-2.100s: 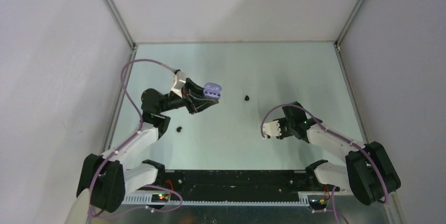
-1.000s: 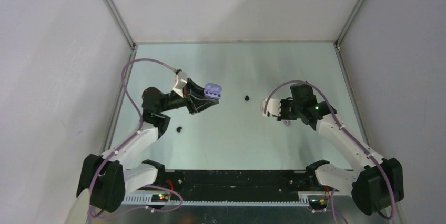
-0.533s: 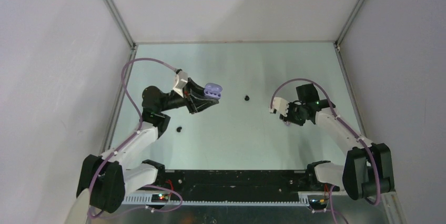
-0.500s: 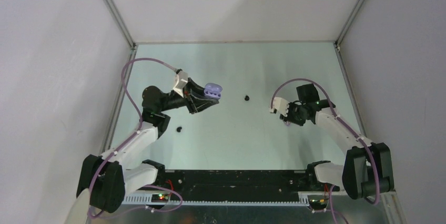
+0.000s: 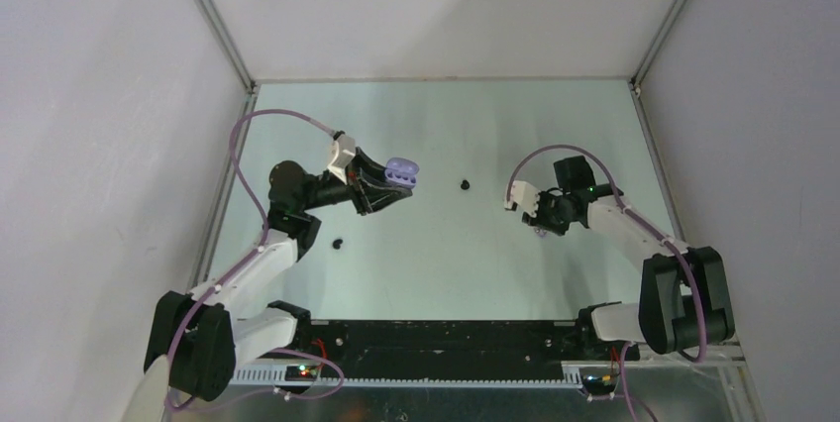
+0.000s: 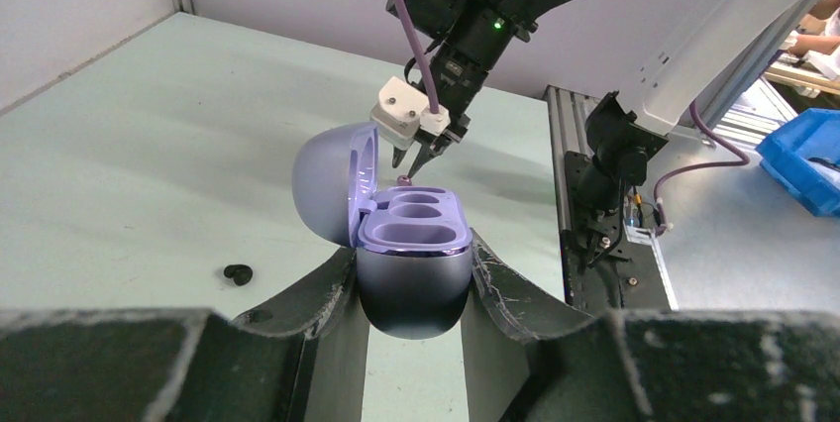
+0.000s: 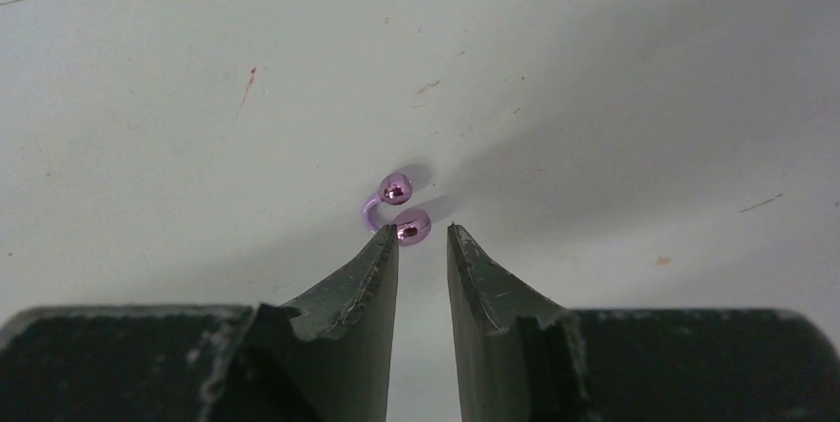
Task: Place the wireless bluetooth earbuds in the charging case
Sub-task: Pick up the earbud from the center of the board.
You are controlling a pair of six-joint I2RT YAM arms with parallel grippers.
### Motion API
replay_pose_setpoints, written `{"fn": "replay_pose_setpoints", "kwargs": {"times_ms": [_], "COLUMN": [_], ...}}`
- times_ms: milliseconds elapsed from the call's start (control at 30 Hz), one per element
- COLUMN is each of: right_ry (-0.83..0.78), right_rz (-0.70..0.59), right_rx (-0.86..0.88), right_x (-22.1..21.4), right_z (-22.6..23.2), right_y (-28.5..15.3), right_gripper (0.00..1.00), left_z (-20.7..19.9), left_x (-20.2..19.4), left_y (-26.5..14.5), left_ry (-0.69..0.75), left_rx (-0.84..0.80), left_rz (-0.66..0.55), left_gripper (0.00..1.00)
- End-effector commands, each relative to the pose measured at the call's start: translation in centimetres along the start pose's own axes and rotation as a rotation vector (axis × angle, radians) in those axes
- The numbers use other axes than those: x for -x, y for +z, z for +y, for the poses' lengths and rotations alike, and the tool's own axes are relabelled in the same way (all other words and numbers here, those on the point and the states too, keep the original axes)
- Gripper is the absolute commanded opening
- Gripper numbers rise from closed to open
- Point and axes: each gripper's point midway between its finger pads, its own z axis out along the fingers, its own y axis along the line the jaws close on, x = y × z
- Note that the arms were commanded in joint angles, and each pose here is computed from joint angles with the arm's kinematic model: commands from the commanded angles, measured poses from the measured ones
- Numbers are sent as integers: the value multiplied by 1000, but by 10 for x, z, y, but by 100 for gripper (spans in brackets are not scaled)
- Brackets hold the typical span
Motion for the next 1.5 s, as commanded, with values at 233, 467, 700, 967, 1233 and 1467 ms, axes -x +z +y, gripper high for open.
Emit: {"fn": "replay_pose_setpoints", "kwargs": {"times_ms": [233,467,700,967,1233,1467], "right_ry": [24,39,63,93,94,107], "right_rz": [16,51,82,96,72,4], "right_rx": [-34,-54,-69,-71,-39,-10], "right_x": [-4,-14,-24,-36,-38,-22], "right_z": [-14,-20,-26,-29,-24,-23], "right_y": [14,17,23,22,21,15], "right_gripper": [29,28,27,27,19,0], "left_z": [-5,-5,-4,-4,-4,-3], "left_x": [20,19,19,18,18,17], "left_y": [3,4,3,4,3,4], "left_ry": [82,83,83,83,82,76], "left_rx": [-28,-29,-29,-30,-31,-29], "left_rz": [-19,-18,-16,-14,-12,-5], "left_gripper": [0,0,0,0,0,0]}}
